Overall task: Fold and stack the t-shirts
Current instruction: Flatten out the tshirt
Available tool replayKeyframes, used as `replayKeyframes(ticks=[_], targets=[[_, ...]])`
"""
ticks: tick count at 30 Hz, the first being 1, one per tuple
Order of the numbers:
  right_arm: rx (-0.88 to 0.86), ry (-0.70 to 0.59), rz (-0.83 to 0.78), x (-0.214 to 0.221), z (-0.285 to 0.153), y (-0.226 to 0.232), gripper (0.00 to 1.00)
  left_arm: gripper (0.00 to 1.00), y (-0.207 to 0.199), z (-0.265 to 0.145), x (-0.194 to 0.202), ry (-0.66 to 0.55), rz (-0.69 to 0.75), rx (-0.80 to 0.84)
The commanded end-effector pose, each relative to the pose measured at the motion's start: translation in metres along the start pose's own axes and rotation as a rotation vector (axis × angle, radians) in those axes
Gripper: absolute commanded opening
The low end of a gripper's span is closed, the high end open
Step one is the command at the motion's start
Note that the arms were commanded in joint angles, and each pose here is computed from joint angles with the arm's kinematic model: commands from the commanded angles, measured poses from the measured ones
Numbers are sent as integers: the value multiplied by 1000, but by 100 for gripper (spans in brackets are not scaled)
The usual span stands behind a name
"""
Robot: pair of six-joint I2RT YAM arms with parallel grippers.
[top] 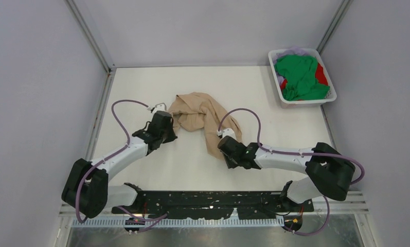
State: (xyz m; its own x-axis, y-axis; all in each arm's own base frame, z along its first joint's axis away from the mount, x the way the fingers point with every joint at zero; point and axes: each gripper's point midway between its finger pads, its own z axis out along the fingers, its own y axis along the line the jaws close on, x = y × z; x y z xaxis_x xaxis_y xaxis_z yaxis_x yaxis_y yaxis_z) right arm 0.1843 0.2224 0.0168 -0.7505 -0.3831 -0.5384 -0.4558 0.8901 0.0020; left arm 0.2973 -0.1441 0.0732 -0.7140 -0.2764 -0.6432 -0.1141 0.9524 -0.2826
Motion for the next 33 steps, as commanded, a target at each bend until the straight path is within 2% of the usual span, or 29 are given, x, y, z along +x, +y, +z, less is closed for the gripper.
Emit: replayKeyframes(ticks=[1, 3, 5, 8, 10, 14, 18, 21, 22, 25, 33], targets=[[108, -40, 74, -11, 4, -13, 21, 0, 7, -15, -13, -70, -15, -27], [143, -103, 110, -31, -3, -20, 10, 0, 10, -25, -25, -112, -14, -41], [175, -194, 169, -60, -17, -32, 6, 0, 8, -39, -47, -179, -10, -48], [177, -341, 274, -108, -45, -54, 5, 0, 7, -67, -86, -314, -12, -64], [182, -457, 373, -141, -70, -88, 5, 0, 9, -93, -120, -436, -23, -89], [181, -687, 465, -198, -141, -137, 5, 0, 15, -150, -181, -627, -49, -148], [238, -897, 505, -233, -227, -176, 5, 0, 22, -211, -231, -808, -92, -150], [319, -993, 461, -246, -281, -194, 5, 0, 27, -263, -261, -945, -112, -142], [329, -1049, 457, -254, -311, -197, 5, 0, 27, -281, -269, -984, -112, -134], [347, -1094, 392, -259, -351, -197, 5, 0, 23, -332, -285, -1068, -98, -83], [264, -1339, 293, -244, -495, -175, 5, 0, 38, -463, -290, -1298, -109, 32]])
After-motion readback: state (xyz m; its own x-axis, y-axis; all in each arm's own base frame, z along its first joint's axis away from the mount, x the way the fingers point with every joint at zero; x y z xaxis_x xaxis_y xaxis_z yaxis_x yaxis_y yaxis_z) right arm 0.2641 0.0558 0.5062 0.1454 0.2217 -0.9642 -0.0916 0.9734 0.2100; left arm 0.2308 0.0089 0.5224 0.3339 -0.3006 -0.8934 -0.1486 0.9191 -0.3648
